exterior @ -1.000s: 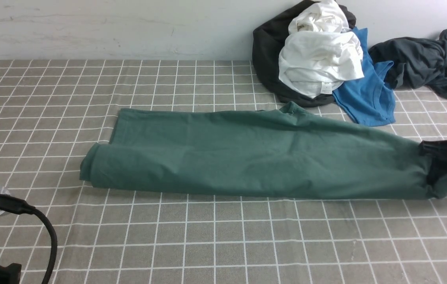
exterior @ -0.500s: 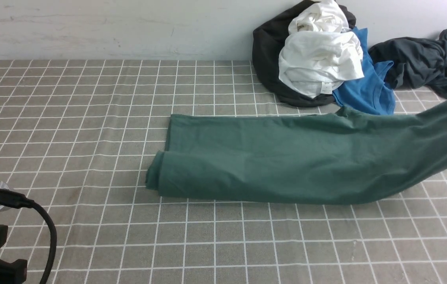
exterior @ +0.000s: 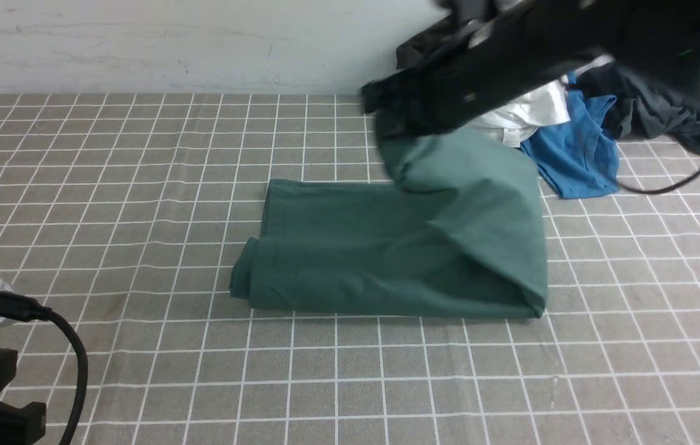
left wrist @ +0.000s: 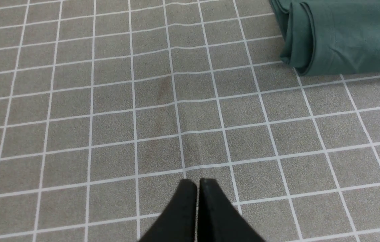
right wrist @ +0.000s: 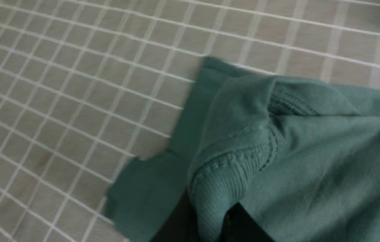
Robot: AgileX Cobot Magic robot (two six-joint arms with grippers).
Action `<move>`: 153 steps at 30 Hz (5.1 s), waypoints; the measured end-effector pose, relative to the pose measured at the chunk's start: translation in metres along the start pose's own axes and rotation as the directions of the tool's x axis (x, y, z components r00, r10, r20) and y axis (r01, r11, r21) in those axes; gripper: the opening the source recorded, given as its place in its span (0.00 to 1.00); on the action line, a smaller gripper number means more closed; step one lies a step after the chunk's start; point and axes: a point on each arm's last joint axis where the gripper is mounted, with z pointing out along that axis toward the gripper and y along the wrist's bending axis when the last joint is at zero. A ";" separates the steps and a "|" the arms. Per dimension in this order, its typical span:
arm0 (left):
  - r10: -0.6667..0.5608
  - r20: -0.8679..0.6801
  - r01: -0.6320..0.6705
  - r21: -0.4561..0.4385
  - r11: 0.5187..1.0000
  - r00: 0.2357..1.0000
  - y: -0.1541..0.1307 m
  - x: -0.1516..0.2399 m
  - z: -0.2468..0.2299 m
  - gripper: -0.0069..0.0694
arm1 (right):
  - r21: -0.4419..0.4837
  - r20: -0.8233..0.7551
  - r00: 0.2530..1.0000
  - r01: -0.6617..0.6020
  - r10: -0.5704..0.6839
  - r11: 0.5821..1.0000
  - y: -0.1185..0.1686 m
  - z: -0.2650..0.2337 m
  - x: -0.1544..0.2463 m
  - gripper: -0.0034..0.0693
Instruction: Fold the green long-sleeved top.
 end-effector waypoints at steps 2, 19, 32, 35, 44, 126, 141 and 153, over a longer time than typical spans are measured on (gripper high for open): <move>0.000 -0.001 0.000 0.000 1.000 1.000 0.000 0.000 0.000 0.08 | -0.032 0.005 1.000 0.030 -0.030 0.999 0.019 0.025 0.011 0.08; -0.035 0.110 0.029 0.054 0.998 0.993 -0.002 0.007 -0.030 0.08 | -0.005 -0.059 0.983 0.175 -0.175 0.985 0.026 0.041 0.003 0.53; -0.001 0.467 -0.034 0.065 0.997 0.884 0.003 0.040 -0.076 0.08 | -0.116 -0.135 0.987 0.071 -0.086 0.991 0.065 0.150 0.074 0.03; 0.014 0.513 -0.047 0.052 0.998 0.858 0.004 0.044 -0.081 0.08 | -0.146 -0.084 0.988 0.117 -0.130 0.982 0.081 0.130 0.051 0.03; 0.117 0.519 -0.119 -0.030 0.992 0.847 0.009 0.050 -0.074 0.08 | 0.090 -0.163 0.902 0.418 -0.401 0.904 0.091 -0.049 -0.024 0.03; 0.152 0.536 -0.154 -0.042 0.987 0.831 0.010 0.049 -0.074 0.08 | 0.541 0.604 0.793 -0.331 -0.082 0.773 -0.072 -0.233 0.359 0.03; 0.152 0.536 -0.154 -0.042 0.987 0.831 0.010 0.049 -0.074 0.08 | 0.578 0.537 0.826 -0.211 -0.172 0.788 -0.070 -0.232 0.358 0.03; 0.152 0.536 -0.154 -0.042 0.987 0.831 0.010 0.049 -0.074 0.08 | 0.561 0.548 0.823 -0.225 -0.153 0.797 -0.070 -0.232 0.358 0.03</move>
